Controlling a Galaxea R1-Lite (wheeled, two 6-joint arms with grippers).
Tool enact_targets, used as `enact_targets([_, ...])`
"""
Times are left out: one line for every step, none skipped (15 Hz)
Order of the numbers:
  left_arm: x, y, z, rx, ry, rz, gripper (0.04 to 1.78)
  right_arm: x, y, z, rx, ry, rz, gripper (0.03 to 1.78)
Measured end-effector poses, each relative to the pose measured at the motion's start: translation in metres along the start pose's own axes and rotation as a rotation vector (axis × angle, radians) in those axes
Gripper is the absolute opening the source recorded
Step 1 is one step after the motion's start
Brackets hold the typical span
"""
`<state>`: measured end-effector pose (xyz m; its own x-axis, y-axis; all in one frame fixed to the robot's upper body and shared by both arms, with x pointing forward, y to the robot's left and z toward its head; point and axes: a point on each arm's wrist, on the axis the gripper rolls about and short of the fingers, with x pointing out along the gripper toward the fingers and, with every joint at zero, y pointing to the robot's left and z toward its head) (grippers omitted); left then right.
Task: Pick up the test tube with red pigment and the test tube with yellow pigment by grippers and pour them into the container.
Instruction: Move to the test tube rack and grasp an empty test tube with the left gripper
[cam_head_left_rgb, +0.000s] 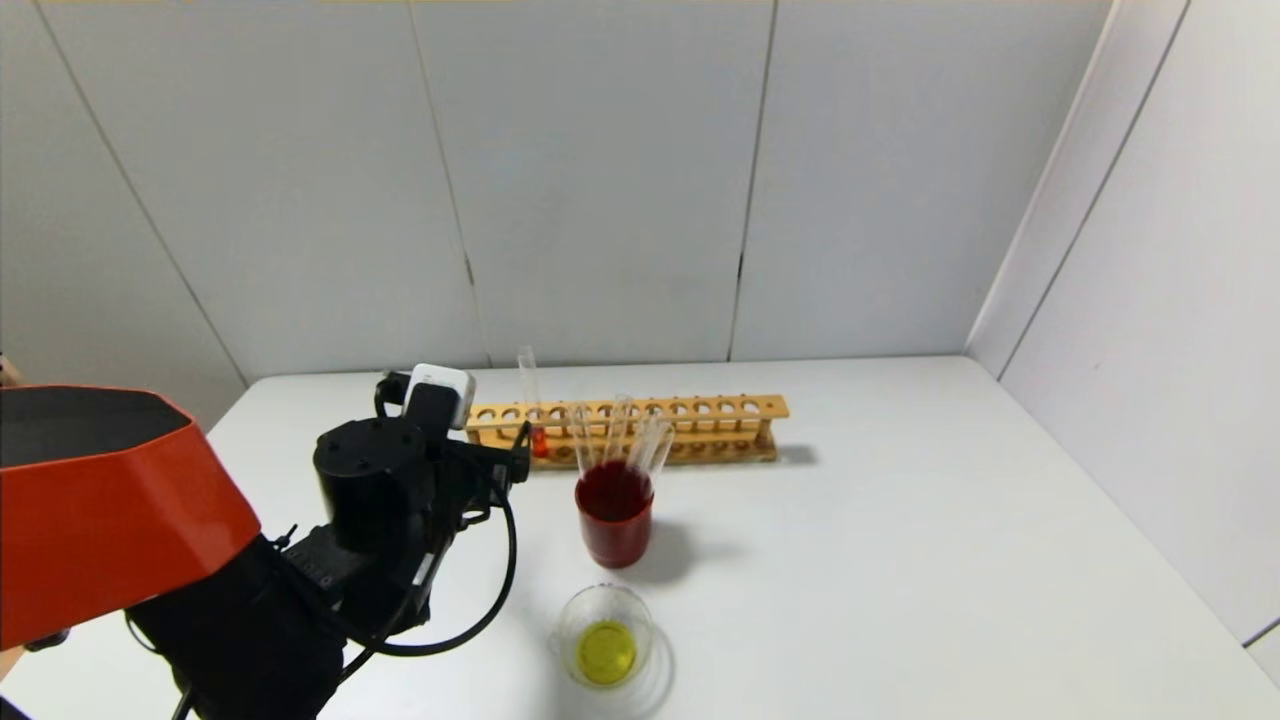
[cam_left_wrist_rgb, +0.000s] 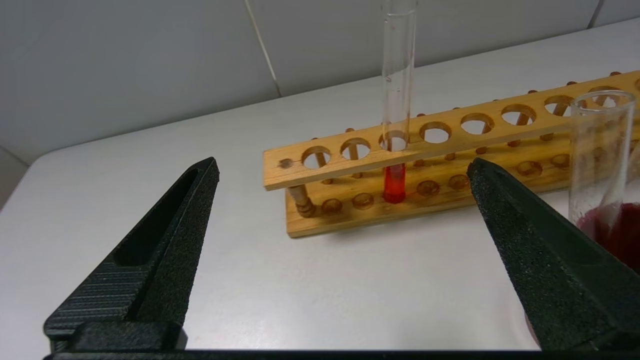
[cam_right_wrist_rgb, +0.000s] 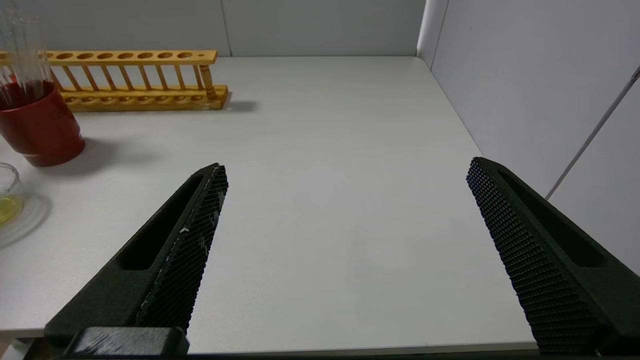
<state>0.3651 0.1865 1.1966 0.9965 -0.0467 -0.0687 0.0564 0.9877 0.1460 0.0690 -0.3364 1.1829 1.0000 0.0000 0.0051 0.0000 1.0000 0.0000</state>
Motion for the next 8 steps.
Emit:
enact_targets([0.009,-0.002,-0.003,0.002,0.006,-0.009,1.75,0.000,0.000,0.000,0.000,0.000,0.000,1.75])
enact_targets([0.019,-0.004,-0.005,0.004,0.011,-0.017,1.75,0.000,0.000,0.000,0.000,0.000,0.000,1.75])
enact_targets([0.028,-0.006,-0.009,0.006,0.018,-0.027,1.75,0.000,0.000,0.000,0.000,0.000,0.000,1.75])
enact_targets([0.036,-0.006,-0.012,0.008,0.022,-0.028,1.75,0.000,0.000,0.000,0.000,0.000,0.000,1.75])
enact_targets([0.044,-0.006,-0.014,0.007,0.027,-0.022,1.75,0.000,0.000,0.000,0.000,0.000,0.000,1.75])
enact_targets([0.053,-0.005,-0.017,0.004,0.029,-0.011,1.75,0.000,0.000,0.000,0.000,0.000,-0.001,1.75])
enact_targets([0.061,-0.005,-0.020,0.002,0.030,-0.005,1.75,0.000,0.000,0.000,0.000,0.000,0.000,1.75])
enact_targets([0.068,-0.005,-0.023,0.002,0.035,-0.003,1.75,0.000,0.000,0.000,0.000,0.000,0.000,1.75])
